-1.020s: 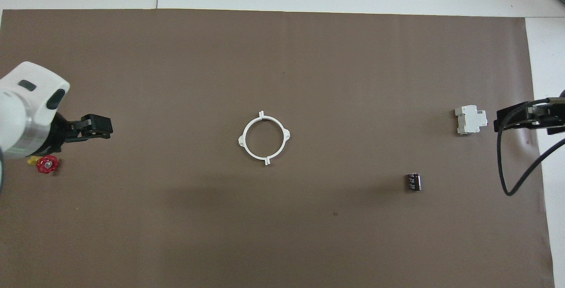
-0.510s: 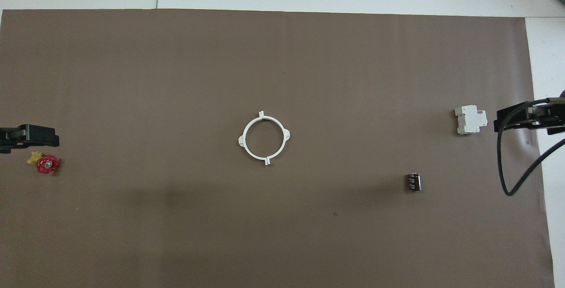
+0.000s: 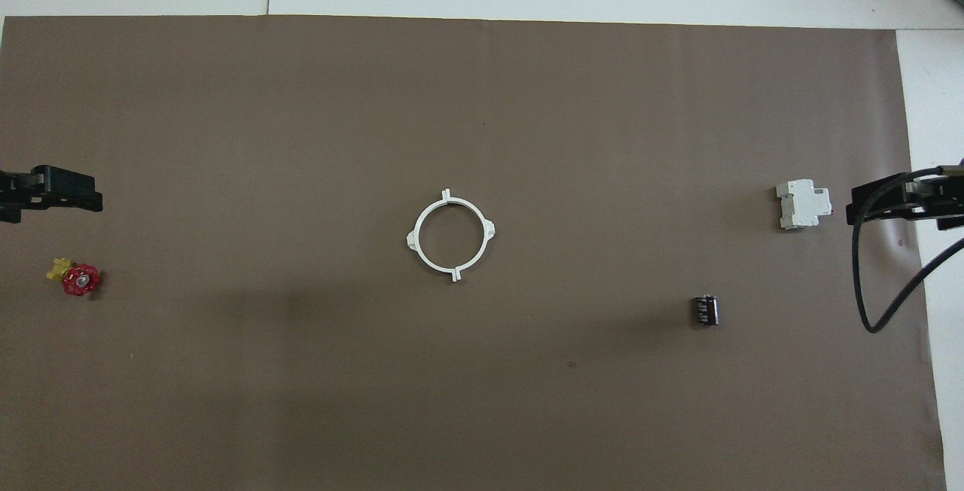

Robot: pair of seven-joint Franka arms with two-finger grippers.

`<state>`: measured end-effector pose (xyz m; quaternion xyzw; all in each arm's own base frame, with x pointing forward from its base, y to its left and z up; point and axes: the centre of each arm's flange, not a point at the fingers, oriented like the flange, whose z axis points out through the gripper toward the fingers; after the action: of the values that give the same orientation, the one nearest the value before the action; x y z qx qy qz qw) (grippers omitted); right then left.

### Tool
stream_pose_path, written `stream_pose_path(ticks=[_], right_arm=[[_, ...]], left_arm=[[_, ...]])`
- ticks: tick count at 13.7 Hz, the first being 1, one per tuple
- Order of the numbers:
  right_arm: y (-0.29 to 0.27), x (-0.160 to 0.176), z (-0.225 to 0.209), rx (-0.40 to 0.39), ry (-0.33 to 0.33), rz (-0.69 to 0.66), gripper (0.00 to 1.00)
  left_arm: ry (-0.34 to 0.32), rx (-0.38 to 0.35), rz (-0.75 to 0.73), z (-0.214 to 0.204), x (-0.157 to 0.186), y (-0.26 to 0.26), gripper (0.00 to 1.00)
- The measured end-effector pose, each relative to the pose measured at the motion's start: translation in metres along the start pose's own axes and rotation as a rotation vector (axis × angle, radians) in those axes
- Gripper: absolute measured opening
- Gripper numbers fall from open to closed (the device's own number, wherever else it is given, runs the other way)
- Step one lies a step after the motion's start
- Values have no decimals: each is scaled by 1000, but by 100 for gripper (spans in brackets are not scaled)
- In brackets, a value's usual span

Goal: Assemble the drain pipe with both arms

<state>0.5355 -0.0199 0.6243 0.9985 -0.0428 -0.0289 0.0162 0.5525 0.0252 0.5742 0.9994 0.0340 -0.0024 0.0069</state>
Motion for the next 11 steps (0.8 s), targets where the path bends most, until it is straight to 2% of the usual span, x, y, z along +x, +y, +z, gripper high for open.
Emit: stream_pose_path(ticks=[6, 11], right_arm=[[-11, -1, 0, -1, 0, -20, 100], [-23, 0, -2, 21, 18, -38, 100]], left_arm=[[-7, 1, 28, -8, -1, 58, 100], [4, -1, -4, -16, -4, 40, 100]])
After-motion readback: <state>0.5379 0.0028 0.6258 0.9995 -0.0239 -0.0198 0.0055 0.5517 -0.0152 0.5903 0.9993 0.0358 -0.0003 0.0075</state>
